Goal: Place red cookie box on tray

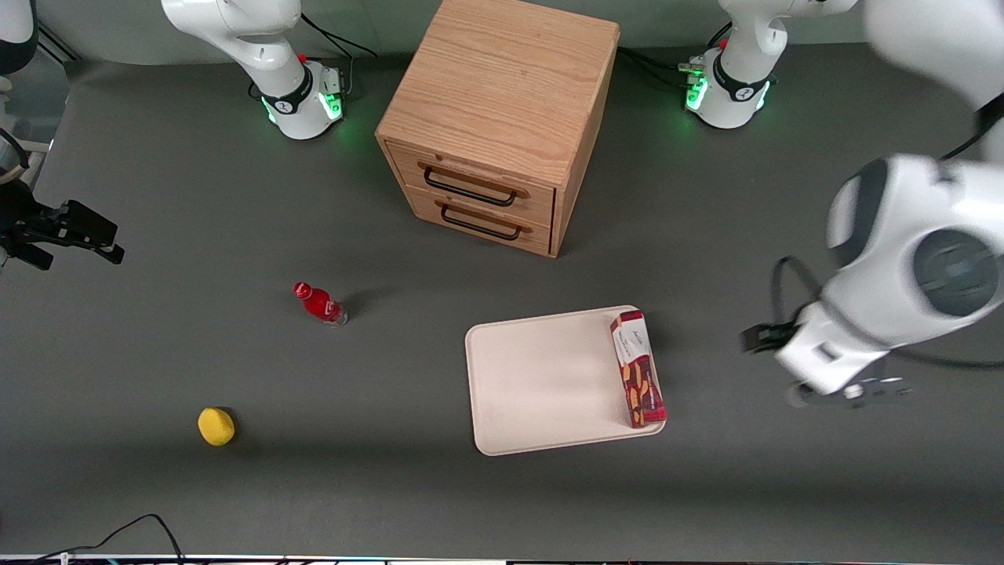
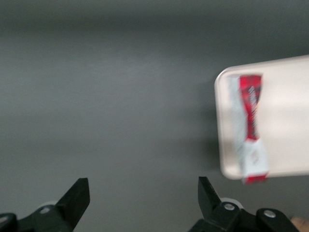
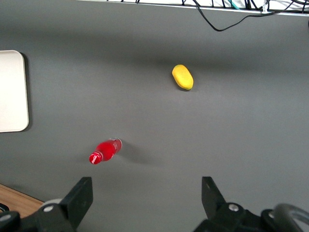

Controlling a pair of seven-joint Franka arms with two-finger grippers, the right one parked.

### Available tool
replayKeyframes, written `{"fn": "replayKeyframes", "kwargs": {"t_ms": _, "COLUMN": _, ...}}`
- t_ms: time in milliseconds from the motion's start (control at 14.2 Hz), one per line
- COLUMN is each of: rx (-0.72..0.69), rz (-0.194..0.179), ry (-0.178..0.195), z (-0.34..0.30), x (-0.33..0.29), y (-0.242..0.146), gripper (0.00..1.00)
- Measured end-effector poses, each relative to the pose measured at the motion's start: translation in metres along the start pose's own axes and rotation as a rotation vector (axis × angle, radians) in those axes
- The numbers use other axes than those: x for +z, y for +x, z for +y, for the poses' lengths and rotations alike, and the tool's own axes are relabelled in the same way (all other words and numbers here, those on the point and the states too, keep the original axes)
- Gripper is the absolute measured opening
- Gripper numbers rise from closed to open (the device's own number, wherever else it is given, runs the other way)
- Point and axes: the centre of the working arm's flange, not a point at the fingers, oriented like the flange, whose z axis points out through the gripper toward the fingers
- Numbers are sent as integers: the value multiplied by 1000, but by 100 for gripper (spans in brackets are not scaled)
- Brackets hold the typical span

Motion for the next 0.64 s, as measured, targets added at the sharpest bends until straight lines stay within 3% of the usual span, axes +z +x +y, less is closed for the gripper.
{"fn": "replayKeyframes", "kwargs": {"t_ms": 282, "rx": 76, "rz": -7, "ry": -43, "z": -68, "x": -44, "y": -56, "gripper": 100}}
{"fn": "replayKeyframes", "kwargs": {"t_ms": 635, "rx": 123, "rz": -31, "ry": -22, "z": -74, "x": -88, "y": -121, "gripper": 100}}
